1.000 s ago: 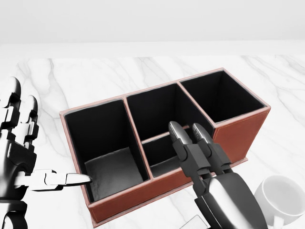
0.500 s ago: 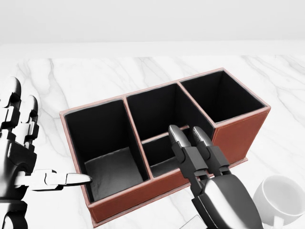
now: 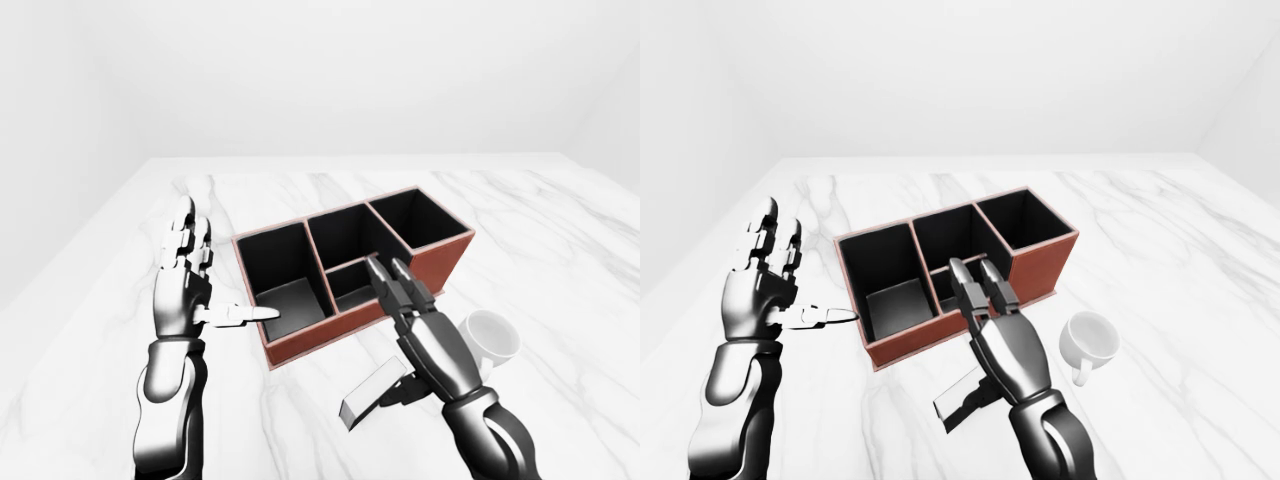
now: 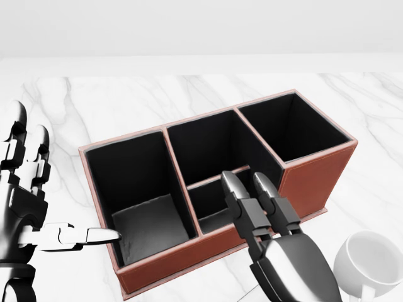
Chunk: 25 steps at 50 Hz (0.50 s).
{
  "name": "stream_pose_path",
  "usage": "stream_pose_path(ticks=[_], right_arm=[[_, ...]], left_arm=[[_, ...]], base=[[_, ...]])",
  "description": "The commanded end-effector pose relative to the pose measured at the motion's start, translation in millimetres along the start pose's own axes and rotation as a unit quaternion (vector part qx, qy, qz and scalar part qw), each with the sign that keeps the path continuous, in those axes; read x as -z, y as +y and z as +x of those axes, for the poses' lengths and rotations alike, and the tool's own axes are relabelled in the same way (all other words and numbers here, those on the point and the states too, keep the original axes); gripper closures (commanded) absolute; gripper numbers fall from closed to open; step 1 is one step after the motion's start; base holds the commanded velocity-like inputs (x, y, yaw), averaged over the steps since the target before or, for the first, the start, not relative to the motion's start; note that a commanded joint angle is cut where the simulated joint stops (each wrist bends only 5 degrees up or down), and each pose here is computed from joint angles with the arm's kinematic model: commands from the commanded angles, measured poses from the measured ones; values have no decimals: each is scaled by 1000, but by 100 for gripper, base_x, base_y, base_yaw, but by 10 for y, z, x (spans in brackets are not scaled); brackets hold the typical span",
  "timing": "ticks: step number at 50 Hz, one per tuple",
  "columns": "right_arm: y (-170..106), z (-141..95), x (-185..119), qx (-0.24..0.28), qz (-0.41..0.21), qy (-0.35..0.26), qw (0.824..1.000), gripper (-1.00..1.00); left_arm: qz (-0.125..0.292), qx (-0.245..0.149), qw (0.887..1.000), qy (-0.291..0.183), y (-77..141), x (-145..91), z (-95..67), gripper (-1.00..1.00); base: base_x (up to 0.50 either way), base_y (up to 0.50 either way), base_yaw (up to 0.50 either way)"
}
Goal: Pick up the book and place it in the front compartment of the caddy.
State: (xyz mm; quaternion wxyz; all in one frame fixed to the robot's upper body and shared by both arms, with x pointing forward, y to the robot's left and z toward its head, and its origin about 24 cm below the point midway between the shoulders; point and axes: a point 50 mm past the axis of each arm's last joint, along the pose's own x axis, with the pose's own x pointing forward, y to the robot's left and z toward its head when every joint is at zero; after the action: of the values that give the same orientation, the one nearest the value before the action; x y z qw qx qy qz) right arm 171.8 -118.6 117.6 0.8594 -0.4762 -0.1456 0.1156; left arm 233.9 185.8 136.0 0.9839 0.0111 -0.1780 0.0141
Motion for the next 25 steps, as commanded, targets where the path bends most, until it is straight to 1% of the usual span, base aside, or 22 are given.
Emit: stream_pose_path(ticks=[1,25], right_arm=[[58,-4,24,-5,-5,7,1000,-100],[219,-26,72,-18,-25,18,999,-100]], left_arm=[[0,0,1000,-1,3,-4,5,-100],[1,-1,1000,-2,7,-8,2,-100]], base=[[0,0,0],[0,0,0]])
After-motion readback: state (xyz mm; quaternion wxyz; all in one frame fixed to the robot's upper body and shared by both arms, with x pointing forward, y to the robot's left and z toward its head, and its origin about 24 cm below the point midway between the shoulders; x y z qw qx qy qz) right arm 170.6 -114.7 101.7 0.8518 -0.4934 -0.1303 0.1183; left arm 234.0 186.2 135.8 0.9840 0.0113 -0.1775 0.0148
